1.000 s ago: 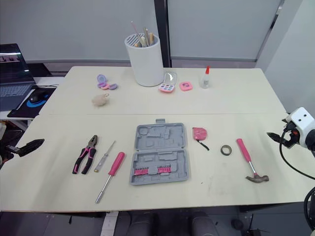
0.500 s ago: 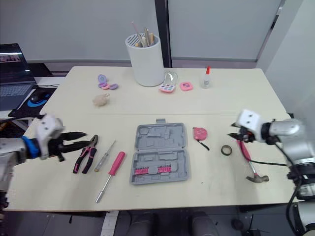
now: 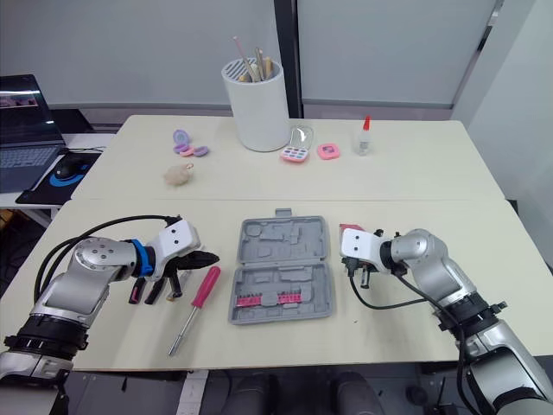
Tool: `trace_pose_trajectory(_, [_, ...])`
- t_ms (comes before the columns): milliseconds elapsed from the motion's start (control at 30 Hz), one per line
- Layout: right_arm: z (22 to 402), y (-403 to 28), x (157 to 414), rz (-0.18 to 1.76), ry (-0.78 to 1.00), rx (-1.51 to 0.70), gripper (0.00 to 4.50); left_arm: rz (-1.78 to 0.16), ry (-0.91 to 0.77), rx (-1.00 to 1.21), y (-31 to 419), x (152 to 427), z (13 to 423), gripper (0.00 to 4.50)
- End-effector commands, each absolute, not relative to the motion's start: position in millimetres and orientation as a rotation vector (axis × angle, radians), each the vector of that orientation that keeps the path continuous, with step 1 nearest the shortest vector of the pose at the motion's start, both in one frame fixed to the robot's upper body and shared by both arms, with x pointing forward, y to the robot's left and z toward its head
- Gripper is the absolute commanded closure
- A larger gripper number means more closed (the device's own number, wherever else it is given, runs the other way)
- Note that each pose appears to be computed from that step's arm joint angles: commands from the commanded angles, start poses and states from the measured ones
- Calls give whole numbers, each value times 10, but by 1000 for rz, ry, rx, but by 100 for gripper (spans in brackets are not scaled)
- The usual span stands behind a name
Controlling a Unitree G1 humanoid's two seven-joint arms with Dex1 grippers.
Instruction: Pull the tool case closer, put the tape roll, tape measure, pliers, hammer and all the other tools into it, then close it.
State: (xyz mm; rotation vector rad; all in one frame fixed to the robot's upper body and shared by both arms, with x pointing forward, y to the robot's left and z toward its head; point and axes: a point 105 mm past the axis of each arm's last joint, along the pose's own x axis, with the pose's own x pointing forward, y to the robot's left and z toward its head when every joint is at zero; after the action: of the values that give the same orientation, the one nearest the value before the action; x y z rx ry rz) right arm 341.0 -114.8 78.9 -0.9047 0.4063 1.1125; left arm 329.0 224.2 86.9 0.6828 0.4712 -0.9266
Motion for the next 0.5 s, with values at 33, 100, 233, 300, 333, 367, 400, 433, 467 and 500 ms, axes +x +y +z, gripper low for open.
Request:
trace_pose_trajectory(33, [888,-1063,3501,1100,350,-971,449,-932,452,723,2153,3355,880,450])
trace_pose_trajectory(100, [892,-1000,3505,1112,342,-963,449,-935,452,722,2102,3377,857,450])
trace_pose_trajectory(233, [867,-938,3506,1133,347,-969,449,-953,456,710,2021,3398,800,450])
trace_pose_trajectory(300, [837,-935,3512,1138,356,-983,449,-950,468,720,2023,3411,770,450])
trace_pose_trajectory(333, [830,-930,3522,1138,356,-986,449,-947,467,717,2016,3424,771,450])
trace_pose_trajectory(367, [828,-922,3535,1136,356,-988,449,-945,465,714,2006,3435,774,450])
trace_pose_trajectory(400, [827,-913,3546,1135,355,-989,449,-946,463,712,1998,3441,775,450])
trace_pose_trajectory(433, [824,-904,3555,1136,355,-990,449,-949,465,714,1986,3445,765,450])
trace_pose_trajectory(467, [816,-895,3560,1139,356,-995,449,-954,471,724,1974,3444,742,450])
trace_pose_trajectory(500, [801,-882,3564,1144,357,-1003,449,-960,472,725,1947,3445,720,450])
